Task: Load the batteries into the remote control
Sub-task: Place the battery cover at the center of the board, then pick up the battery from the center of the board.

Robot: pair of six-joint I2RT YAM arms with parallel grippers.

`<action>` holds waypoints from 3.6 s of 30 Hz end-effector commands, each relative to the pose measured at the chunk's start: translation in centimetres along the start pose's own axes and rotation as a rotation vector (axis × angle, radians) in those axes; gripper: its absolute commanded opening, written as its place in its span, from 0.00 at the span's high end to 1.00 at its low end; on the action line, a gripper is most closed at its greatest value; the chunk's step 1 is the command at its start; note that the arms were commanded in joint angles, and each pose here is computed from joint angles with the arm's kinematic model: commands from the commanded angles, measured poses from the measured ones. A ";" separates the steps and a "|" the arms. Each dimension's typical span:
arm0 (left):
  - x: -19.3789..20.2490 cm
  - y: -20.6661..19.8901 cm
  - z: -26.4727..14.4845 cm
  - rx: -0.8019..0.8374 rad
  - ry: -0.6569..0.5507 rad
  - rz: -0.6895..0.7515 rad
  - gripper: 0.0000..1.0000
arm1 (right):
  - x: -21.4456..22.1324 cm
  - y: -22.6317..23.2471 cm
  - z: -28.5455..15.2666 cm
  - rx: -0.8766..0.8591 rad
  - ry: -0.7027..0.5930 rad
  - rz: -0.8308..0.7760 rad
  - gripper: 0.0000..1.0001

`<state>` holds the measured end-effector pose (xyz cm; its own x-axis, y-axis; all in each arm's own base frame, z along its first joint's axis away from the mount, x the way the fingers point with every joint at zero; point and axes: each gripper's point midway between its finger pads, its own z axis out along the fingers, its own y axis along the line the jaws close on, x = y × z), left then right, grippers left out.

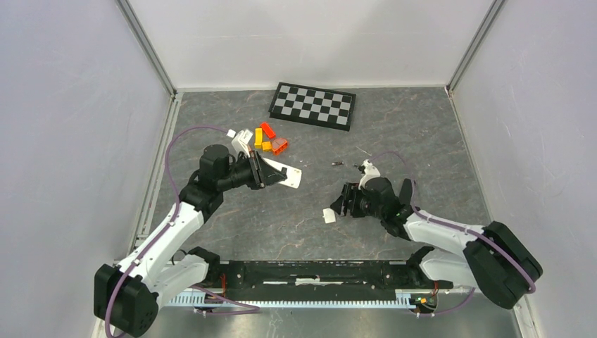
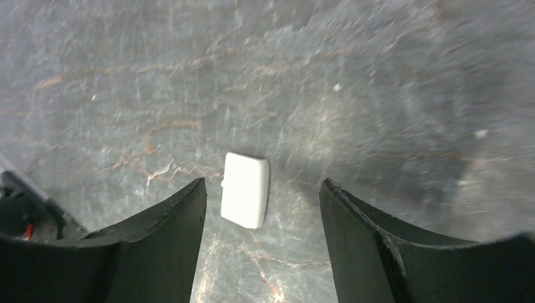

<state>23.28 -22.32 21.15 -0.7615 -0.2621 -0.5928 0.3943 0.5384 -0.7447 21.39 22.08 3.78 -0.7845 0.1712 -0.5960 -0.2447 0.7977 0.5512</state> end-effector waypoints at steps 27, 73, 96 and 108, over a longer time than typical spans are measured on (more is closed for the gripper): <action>-3.2 -2.8 -2.5 0.065 -0.211 0.168 0.98 | -14.2 -2.2 7.4 0.189 0.352 -1.136 0.38; -2.6 -0.1 0.0 -0.015 -0.108 0.119 0.98 | -10.3 -9.9 10.1 -0.003 0.697 -1.049 0.91; -3.1 1.0 0.0 -0.012 -0.244 0.038 0.98 | -15.6 1.3 3.0 -0.064 -0.042 -0.605 0.90; -4.2 -3.0 -0.9 0.209 -0.340 -0.086 0.98 | -18.1 15.6 -7.4 -0.411 -0.492 -0.102 0.89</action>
<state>25.48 -21.51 20.80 -0.6432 -0.4792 -0.5972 0.3682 0.4903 -0.7899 29.35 25.15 20.11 -0.4563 0.1146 -0.8824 -0.5980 0.6949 0.3994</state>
